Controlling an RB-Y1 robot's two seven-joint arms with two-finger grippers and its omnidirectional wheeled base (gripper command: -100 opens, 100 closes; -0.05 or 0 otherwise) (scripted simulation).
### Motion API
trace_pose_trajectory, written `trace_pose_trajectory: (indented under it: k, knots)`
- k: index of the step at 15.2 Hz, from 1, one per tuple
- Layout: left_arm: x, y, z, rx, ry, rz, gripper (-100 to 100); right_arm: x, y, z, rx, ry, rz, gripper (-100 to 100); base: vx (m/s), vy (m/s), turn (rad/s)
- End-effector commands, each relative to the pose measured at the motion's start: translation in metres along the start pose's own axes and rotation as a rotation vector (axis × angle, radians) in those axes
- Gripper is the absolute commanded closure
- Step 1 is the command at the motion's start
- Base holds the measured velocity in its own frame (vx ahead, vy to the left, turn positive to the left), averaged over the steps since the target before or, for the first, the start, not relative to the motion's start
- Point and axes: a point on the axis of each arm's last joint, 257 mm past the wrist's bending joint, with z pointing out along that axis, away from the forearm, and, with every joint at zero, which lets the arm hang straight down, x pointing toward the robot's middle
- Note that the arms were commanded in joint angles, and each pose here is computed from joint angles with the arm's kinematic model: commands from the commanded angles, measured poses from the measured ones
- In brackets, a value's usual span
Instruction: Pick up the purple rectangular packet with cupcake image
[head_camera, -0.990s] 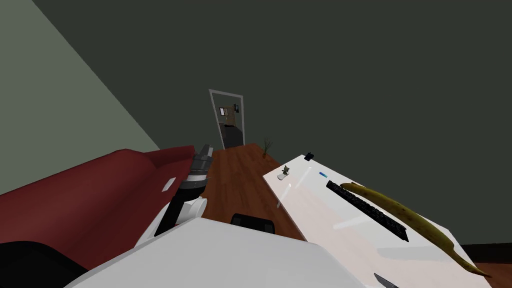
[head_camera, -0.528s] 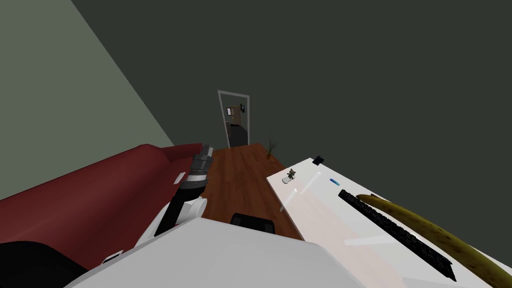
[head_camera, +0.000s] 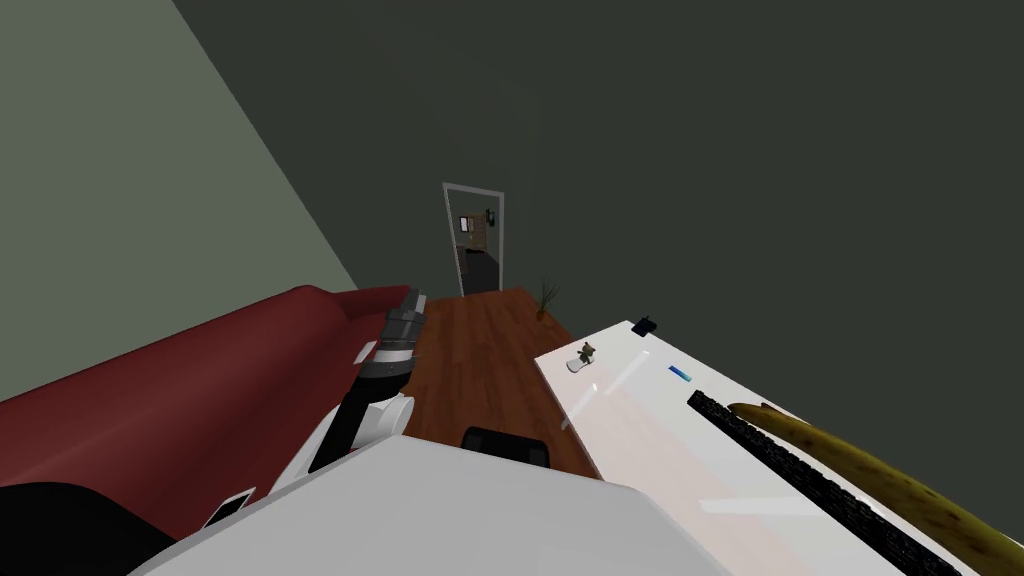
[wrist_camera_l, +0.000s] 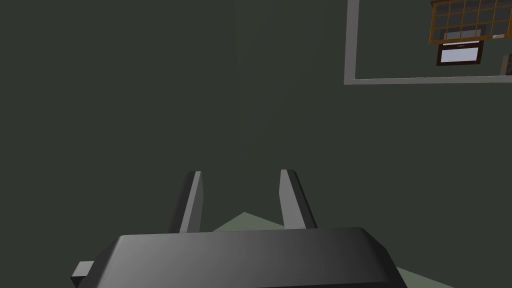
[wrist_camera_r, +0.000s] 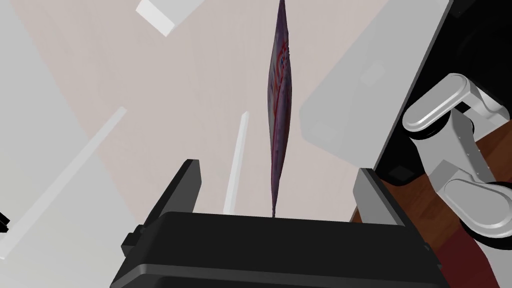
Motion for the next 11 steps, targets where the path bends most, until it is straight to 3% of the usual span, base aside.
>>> trace_pose_trajectory:
  k: [1, 3, 4, 11]
  knots:
    - [0.0, 0.0, 0.0, 0.0, 0.0, 0.0, 0, 0.006, 0.005, 0.001, 0.001, -0.002, 0.003, -100, 0.078, -0.038, 0.028]
    - [0.0, 0.0, 0.0, 0.0, 0.0, 0.0, 0, 0.021, 0.027, 0.006, -0.009, 0.002, 0.009, -100, 0.086, -0.034, 0.054]
    - [0.0, 0.0, 0.0, 0.0, 0.0, 0.0, 0, 0.019, 0.024, 0.005, 0.0, -0.003, 0.011, -100, 0.095, -0.034, 0.043]
    - [0.0, 0.0, 0.0, 0.0, 0.0, 0.0, 0, 0.05, 0.06, 0.007, 0.007, 0.006, 0.033, -100, 0.062, -0.037, 0.035]
